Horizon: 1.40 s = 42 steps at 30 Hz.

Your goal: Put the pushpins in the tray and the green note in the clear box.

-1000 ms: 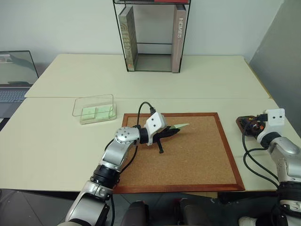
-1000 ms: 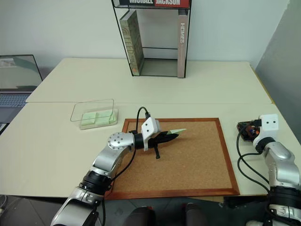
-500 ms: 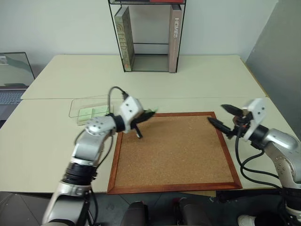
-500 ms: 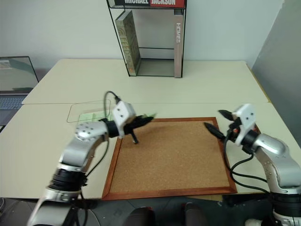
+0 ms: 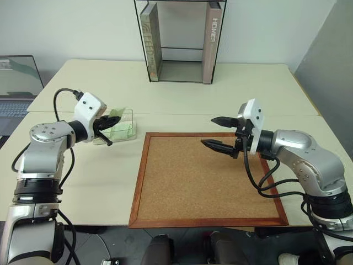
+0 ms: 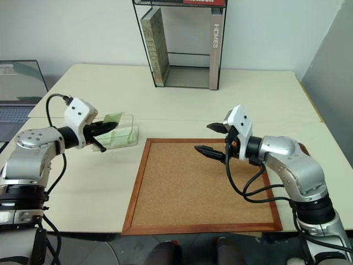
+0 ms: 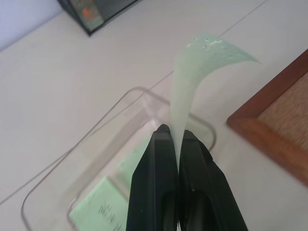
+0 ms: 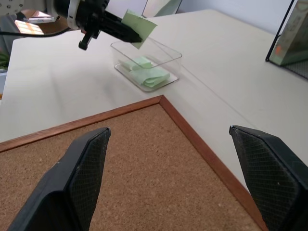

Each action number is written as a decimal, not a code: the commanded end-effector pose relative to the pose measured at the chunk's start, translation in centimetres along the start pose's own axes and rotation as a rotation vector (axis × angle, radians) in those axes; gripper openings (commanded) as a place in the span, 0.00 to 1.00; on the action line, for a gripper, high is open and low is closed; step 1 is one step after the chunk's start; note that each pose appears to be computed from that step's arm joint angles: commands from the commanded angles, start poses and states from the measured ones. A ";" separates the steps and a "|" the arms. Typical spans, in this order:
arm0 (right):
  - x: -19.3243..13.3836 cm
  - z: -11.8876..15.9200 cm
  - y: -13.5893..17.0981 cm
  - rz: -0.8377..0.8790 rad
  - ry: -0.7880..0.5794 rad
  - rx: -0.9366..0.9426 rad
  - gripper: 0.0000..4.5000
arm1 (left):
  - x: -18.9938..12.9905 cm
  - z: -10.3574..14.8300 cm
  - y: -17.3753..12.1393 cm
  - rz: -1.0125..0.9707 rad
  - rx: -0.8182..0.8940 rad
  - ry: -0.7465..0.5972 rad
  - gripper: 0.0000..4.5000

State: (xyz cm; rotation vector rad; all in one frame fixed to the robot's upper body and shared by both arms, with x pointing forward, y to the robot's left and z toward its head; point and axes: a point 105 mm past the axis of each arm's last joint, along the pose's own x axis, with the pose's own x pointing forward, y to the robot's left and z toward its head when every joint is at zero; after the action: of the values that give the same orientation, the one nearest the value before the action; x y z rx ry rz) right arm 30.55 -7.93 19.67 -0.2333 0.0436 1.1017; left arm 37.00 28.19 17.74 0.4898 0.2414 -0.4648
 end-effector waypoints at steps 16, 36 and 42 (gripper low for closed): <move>0.3 1.1 2.1 0.078 -0.026 -0.033 0.95 | 0.8 1.2 2.7 0.087 0.065 -0.039 0.55; -2.5 -3.2 -0.4 -0.326 -0.135 0.016 0.95 | -1.1 5.2 -8.4 -0.081 -0.081 -0.315 0.79; -4.4 -6.4 0.2 -0.359 -0.058 -0.032 0.95 | -1.0 1.2 -12.7 -0.091 -0.095 -0.239 0.79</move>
State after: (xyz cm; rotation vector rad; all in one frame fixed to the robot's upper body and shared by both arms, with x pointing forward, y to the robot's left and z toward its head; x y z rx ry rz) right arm 29.02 -12.74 12.85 -0.1793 0.0021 0.7503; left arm 30.38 18.01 13.42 0.2735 0.1046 -0.6156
